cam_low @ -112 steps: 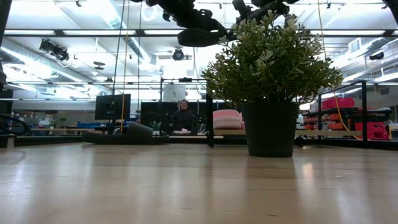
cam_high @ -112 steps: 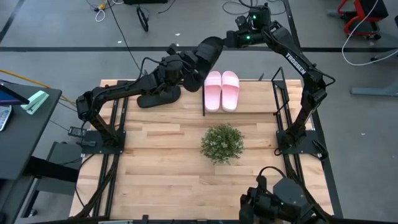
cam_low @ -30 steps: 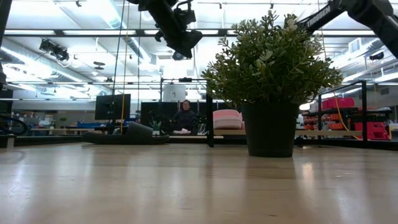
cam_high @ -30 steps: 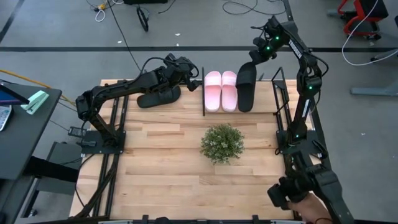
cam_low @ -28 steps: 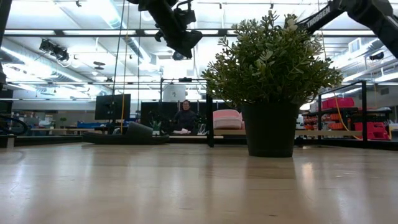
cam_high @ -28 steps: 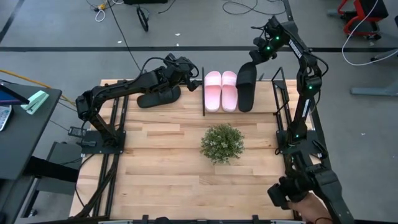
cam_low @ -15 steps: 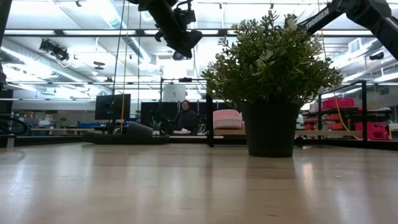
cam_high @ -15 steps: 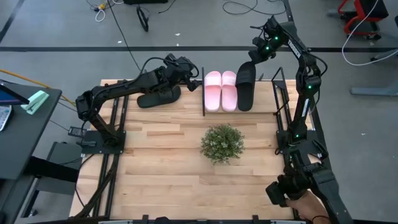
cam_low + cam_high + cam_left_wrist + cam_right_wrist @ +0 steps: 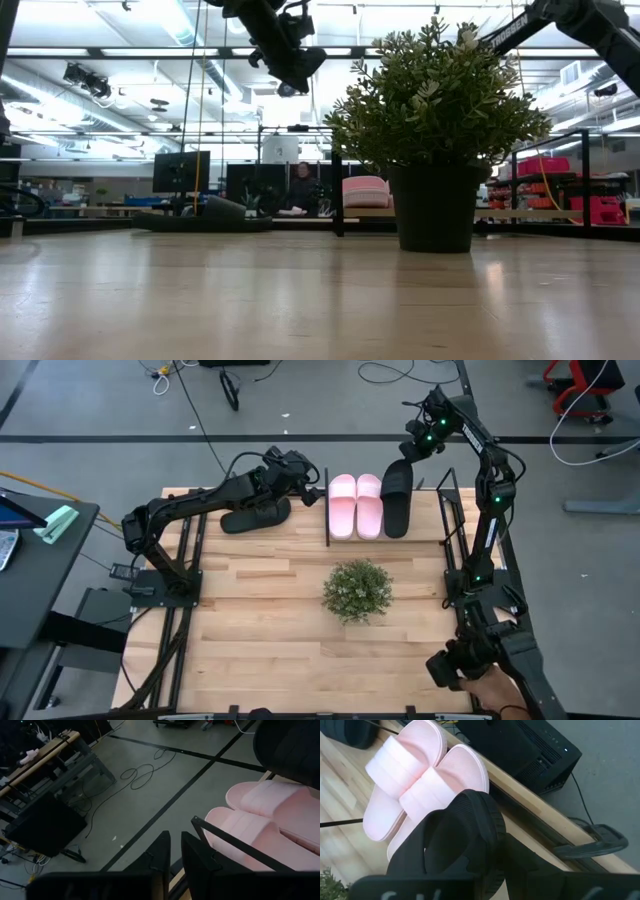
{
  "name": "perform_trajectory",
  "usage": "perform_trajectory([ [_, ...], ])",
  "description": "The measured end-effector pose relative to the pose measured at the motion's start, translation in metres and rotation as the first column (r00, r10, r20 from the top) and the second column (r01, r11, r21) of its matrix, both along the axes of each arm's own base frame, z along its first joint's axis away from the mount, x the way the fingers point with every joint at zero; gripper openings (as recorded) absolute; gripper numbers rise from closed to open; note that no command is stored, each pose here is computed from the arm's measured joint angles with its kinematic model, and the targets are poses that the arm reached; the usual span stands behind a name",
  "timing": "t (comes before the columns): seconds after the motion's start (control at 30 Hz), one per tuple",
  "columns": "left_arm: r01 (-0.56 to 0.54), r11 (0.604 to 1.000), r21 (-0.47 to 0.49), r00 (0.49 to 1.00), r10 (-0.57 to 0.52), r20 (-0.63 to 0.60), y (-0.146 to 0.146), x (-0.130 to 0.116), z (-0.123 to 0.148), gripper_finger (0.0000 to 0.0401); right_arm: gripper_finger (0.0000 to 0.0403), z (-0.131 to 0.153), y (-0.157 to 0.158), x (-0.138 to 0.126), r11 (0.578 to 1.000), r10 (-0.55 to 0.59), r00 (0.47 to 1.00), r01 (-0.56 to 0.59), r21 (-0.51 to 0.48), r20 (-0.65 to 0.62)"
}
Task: Pick and place slides into the shelf
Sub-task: Put the bottom black slide on the shelf
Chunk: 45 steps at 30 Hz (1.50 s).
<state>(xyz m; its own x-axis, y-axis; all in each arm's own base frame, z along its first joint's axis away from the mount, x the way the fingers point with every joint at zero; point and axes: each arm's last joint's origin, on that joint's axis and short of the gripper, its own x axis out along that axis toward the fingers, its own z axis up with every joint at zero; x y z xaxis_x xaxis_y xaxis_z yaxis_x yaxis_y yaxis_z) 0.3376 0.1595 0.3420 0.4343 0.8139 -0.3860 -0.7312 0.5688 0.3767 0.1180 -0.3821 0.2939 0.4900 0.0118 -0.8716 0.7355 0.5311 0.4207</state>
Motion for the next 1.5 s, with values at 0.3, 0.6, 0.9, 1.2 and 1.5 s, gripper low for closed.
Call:
perform_trajectory([
  [0.3,0.000,1.000,0.004,1.000,0.000,0.010,0.000,0.000,0.001,0.0052,0.0044,-0.021,0.001,0.005,1.000,0.007,1.000,-0.006,0.028,-0.012],
  [0.6,-0.001,1.000,0.004,1.000,0.001,0.011,0.000,0.000,0.001,0.0049,0.0043,-0.057,0.006,0.004,0.995,0.001,0.999,0.003,0.097,-0.048],
  [0.9,-0.001,1.000,0.004,1.000,0.001,0.011,0.000,0.000,0.001,0.0053,0.0043,-0.059,0.005,0.006,0.997,0.041,0.998,-0.038,0.062,-0.048],
  [1.2,-0.001,1.000,0.004,1.000,0.001,0.012,0.000,0.000,0.001,0.0044,0.0043,-0.058,0.003,0.007,0.998,0.054,0.999,-0.054,0.035,0.003],
  [1.5,-0.002,1.000,0.003,1.000,0.002,0.012,0.000,0.000,0.001,0.0045,0.0043,-0.058,0.000,0.008,0.998,0.061,0.998,-0.061,-0.004,0.015],
])
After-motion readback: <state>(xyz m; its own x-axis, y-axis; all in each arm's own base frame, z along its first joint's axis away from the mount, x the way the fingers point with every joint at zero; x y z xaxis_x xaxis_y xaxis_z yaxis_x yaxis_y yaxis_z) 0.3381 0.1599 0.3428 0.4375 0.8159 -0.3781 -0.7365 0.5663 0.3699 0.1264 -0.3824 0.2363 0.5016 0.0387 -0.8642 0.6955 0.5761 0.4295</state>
